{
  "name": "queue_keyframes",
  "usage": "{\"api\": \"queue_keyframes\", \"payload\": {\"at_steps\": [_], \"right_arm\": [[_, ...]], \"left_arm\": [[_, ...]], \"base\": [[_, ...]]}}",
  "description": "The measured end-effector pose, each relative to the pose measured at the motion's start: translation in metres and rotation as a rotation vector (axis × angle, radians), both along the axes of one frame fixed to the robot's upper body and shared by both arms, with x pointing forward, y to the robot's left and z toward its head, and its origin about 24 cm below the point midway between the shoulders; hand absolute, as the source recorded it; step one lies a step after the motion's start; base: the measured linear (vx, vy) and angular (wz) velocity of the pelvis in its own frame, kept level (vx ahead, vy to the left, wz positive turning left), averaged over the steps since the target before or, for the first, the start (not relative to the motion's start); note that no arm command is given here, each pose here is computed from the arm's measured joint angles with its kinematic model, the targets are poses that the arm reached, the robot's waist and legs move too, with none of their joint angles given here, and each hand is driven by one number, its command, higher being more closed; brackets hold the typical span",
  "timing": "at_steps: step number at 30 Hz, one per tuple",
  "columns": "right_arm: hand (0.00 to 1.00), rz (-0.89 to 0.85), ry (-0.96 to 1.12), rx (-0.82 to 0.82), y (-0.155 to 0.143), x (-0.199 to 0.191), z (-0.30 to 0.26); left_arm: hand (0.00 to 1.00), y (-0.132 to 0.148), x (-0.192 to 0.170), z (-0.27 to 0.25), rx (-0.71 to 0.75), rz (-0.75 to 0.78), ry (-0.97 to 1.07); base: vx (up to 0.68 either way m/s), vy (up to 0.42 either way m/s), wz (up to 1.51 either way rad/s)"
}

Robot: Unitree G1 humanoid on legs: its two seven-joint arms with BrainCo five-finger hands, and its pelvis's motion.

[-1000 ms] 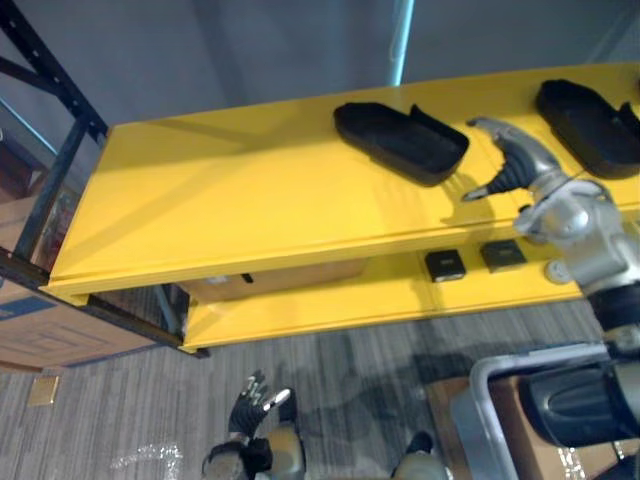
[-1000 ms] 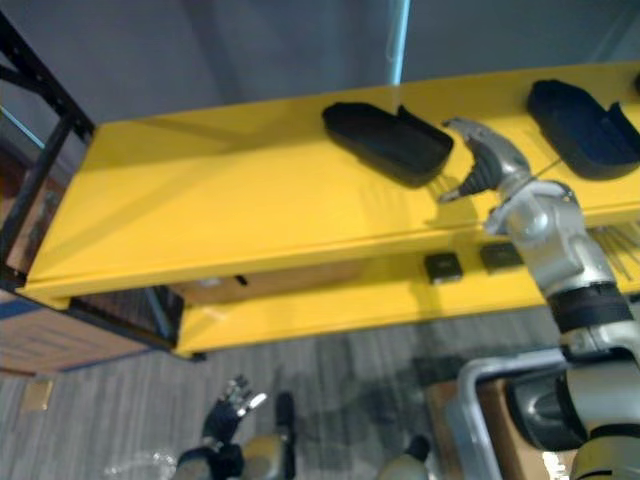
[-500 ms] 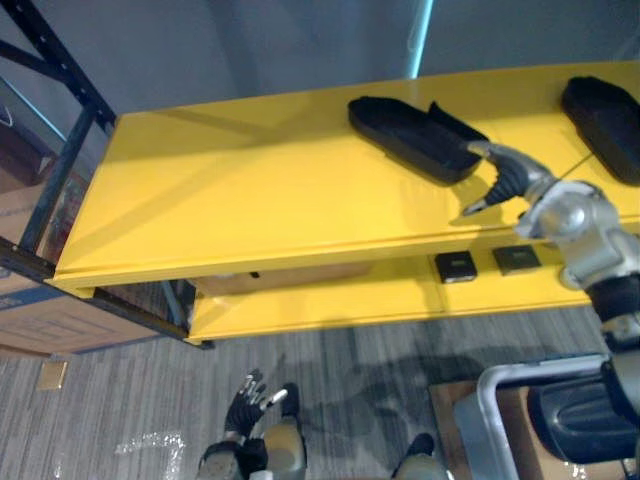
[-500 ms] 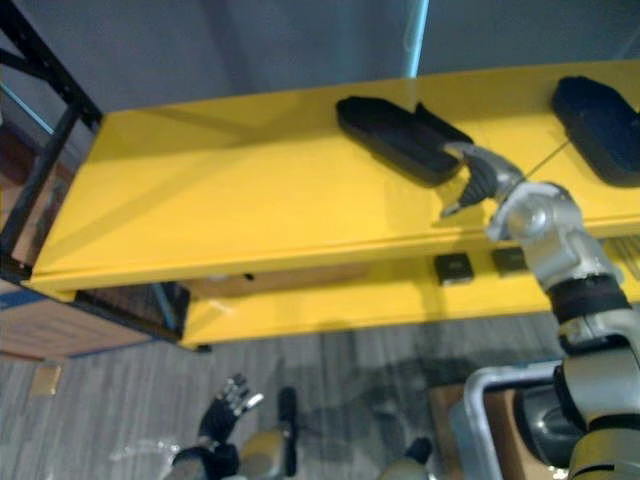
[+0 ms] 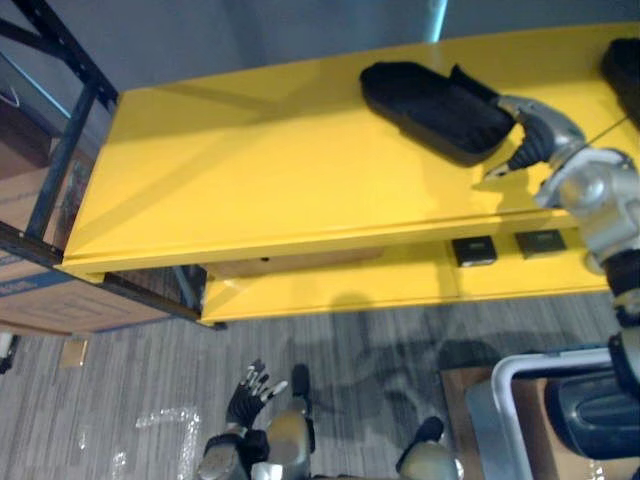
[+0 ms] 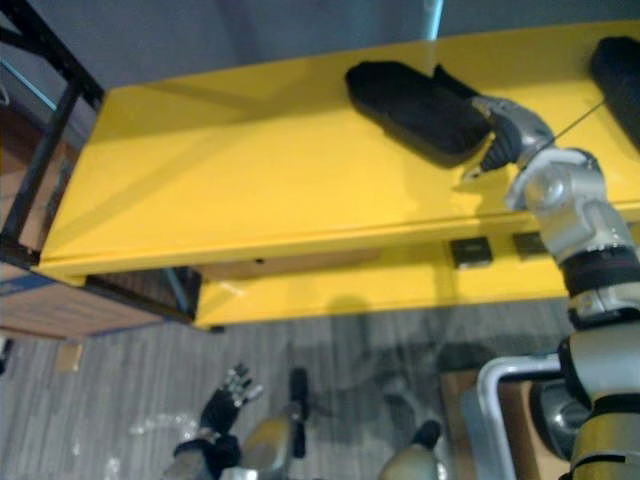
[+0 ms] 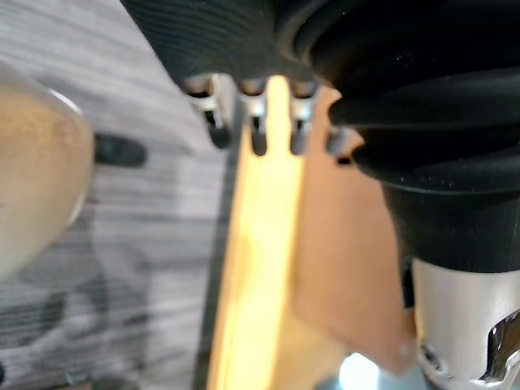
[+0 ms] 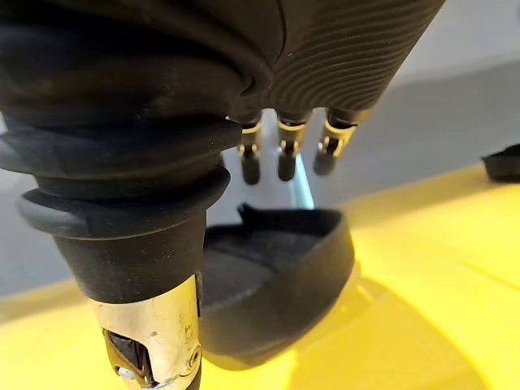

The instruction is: Walk over and take plastic housings, then place them on the shelf

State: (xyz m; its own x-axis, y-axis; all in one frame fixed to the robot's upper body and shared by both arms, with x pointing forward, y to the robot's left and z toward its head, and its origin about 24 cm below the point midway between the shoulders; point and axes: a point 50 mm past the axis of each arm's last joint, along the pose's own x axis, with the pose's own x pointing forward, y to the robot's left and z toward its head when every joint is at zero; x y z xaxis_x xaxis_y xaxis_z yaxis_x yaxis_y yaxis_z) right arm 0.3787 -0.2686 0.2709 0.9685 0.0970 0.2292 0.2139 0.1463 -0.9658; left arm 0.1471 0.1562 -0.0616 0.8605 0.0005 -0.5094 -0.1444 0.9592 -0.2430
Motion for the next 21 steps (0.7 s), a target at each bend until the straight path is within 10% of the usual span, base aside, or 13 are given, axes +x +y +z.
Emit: {"api": "queue_keyframes", "payload": {"at_steps": [9,10,21], "right_arm": [[0.0,0.019,-0.031,-0.076,0.0,-0.005,0.019],[1.0,0.02,-0.03,-0.079,0.0,-0.005,0.019],[1.0,0.036,0.035,-0.168,0.005,-0.006,0.017]], "left_arm": [[0.0,-0.002,0.01,0.005,-0.003,-0.015,-0.035],[0.0,-0.002,0.01,0.005,-0.003,-0.014,-0.035],[0.0,-0.003,0.014,0.012,-0.033,-0.003,-0.063]], "base": [[-0.04,-0.029,0.0],[-0.09,-0.038,-0.09],[-0.01,-0.024,-0.03]]}}
